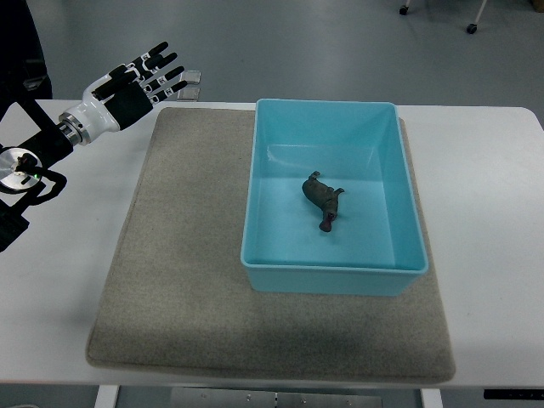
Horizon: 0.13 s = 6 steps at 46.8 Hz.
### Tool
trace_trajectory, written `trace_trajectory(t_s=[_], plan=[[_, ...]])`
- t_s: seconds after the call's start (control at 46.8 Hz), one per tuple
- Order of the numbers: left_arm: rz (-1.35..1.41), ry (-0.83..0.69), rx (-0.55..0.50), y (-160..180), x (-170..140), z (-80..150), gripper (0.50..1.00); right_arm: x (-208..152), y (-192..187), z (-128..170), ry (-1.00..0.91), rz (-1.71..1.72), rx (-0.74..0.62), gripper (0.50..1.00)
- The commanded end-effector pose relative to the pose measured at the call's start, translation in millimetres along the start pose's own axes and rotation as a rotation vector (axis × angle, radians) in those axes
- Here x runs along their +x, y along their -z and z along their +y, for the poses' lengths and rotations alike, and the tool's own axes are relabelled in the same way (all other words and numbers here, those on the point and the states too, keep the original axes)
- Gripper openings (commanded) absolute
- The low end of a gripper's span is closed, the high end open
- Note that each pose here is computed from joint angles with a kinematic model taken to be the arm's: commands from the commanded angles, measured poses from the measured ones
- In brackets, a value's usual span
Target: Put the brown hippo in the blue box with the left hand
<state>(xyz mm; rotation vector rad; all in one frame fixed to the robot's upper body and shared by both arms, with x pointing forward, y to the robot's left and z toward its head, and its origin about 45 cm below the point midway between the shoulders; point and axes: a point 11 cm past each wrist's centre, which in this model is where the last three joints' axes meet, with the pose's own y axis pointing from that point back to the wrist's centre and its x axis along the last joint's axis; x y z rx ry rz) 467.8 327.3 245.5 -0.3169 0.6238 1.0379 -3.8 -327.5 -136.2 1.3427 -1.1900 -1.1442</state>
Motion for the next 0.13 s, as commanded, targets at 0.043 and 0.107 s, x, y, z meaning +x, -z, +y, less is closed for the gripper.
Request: trace_trajectory(t_s=[0.043,0.107], plan=[[-0.001,-0.001,0.001,0.2,0.6,0.5,1.0,-0.1,-0.5,0.0,-0.001,0.002,0.002,0.936],[-0.004,-0.003,0.002,-0.3,0.9,0.9,1.0,-0.1,-0.5,0.0,-0.001,0.002,0.002,0.936]])
